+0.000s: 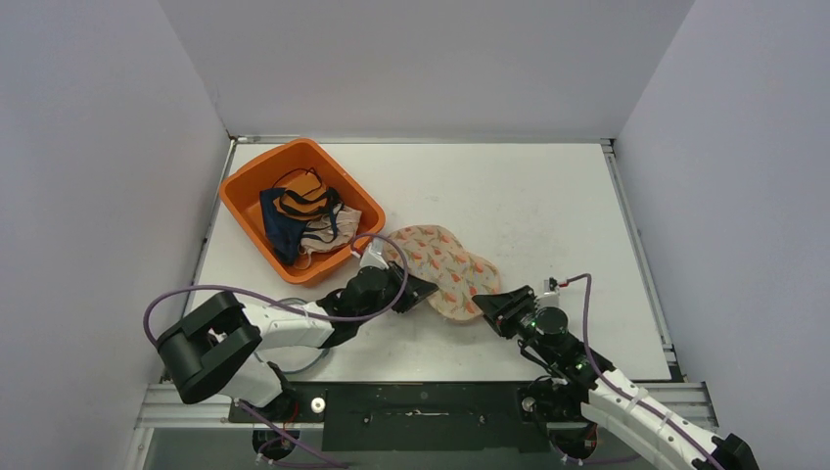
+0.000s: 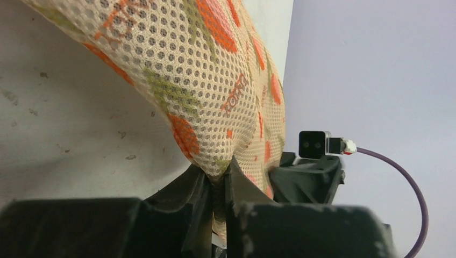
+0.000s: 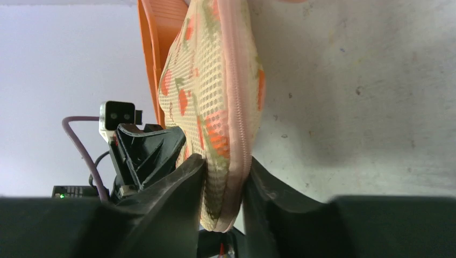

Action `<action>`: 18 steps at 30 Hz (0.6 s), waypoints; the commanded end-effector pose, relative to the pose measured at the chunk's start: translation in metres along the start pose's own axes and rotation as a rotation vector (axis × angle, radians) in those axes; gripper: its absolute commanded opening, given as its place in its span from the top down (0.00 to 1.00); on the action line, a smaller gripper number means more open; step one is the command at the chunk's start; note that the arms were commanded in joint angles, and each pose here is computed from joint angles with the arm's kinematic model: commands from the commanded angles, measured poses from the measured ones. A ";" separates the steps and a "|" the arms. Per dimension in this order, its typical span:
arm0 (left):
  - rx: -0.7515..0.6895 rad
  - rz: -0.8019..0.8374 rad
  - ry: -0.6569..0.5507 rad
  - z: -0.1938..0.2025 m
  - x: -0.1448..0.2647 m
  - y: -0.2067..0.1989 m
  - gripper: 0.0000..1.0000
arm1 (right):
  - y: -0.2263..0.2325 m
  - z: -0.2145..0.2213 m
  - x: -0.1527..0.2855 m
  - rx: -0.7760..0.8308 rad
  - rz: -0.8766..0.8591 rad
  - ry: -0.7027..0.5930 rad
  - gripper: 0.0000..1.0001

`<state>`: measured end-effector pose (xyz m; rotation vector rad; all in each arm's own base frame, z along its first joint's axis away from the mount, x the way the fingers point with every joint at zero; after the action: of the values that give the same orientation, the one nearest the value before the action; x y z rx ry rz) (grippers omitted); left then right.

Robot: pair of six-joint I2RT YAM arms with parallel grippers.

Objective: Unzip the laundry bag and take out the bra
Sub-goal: Unzip the laundry bag at the center of the board.

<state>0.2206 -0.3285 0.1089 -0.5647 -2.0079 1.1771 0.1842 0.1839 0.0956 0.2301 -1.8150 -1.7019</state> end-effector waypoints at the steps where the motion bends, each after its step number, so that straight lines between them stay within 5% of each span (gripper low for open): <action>1: -0.069 0.049 -0.068 -0.021 0.006 -0.035 1.00 | 0.040 0.007 0.009 0.195 -0.082 0.037 0.49; 3: -0.092 0.031 -0.087 -0.024 0.010 -0.040 1.00 | 0.042 0.002 0.012 0.297 -0.043 0.012 0.23; 6: -0.131 -0.002 -0.125 -0.032 0.017 -0.049 1.00 | 0.052 -0.009 0.020 0.428 -0.003 -0.039 0.11; 14: -0.316 -0.164 -0.276 -0.058 0.036 -0.081 1.00 | 0.074 -0.046 0.038 0.617 0.027 -0.233 0.04; 18: -0.349 -0.244 -0.292 -0.065 0.038 -0.085 1.00 | 0.092 -0.041 0.050 0.653 -0.141 -0.239 0.04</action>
<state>0.2319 -0.3260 0.1996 -0.4420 -2.3502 0.9039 0.1954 0.1470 0.1806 0.3544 -2.4073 -1.2380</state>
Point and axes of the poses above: each gripper's point midway between its finger pads, its own x axis back along the fingers, its own y axis along the line the jaws close on, z = x × y, the point moved 1 cm from there along x, back along the fingers, and after that the axes turned 8 degrees about -x, right-handed, at the moved point
